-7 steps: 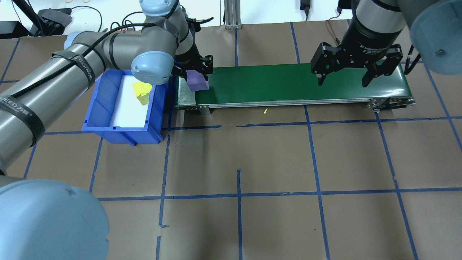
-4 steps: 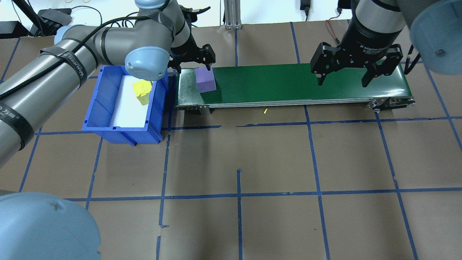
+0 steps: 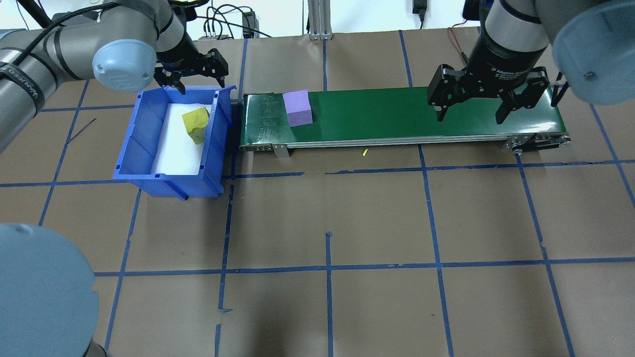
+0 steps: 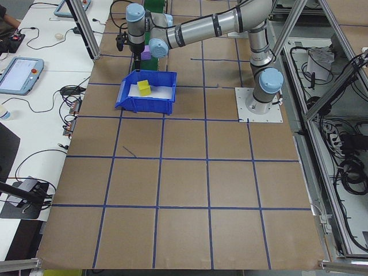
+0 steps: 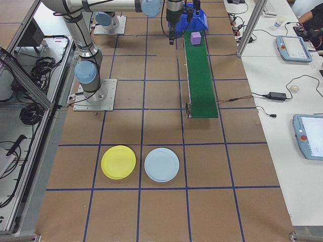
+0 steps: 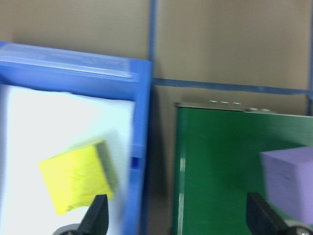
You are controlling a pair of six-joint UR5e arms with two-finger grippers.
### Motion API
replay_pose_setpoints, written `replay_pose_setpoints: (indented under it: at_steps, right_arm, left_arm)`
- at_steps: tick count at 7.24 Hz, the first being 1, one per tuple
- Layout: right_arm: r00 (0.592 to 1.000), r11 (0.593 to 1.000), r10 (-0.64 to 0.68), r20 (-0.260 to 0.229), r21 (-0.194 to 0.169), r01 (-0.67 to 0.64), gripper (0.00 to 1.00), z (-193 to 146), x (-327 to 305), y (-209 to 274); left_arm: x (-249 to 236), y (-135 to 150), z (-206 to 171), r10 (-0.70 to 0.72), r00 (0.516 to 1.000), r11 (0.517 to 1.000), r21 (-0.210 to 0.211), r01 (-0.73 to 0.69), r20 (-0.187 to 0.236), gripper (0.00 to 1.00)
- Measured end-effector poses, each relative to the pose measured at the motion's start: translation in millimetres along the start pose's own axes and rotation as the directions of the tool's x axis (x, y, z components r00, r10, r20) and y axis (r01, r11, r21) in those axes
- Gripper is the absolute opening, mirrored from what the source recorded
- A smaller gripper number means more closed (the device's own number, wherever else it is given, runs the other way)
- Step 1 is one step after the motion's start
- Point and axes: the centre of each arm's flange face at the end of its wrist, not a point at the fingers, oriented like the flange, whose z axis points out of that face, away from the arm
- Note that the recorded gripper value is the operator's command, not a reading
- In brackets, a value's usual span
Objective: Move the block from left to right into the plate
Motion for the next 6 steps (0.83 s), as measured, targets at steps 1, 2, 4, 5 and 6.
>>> replay_pose_setpoints:
  at_steps: [1, 2, 4, 5, 6]
  right_arm:
    - [1.0, 1.0, 0.001, -0.008, 0.003, -0.001, 1.0, 13, 0, -9]
    - [1.0, 1.0, 0.002, -0.014, 0.024, -0.002, 1.0, 24, 0, -22]
    - [1.0, 0.999, 0.021, -0.01, 0.035, -0.02, 1.0, 52, 7, -52]
    - [1.0, 0.999, 0.02, -0.008, 0.04, -0.019, 1.0, 70, 11, -71]
    - [1.0, 0.999, -0.001, -0.007, 0.052, 0.001, 1.0, 90, 12, -89]
  left_arm:
    - [-29, -10, 15, -0.041, 0.999, 0.999, 0.016, 0.041, 0.006, 1.0]
    - [-47, -15, 31, -0.098, 0.995, 0.995, 0.02, 0.098, 0.008, 1.0]
    - [-57, -8, 57, -0.241, 0.971, 0.971, -0.011, 0.241, 0.01, 1.0]
    - [-58, -2, 67, -0.272, 0.962, 0.962, -0.029, 0.272, 0.014, 1.0]
    - [-58, -1, 70, -0.284, 0.959, 0.958, -0.036, 0.284, 0.01, 1.0]
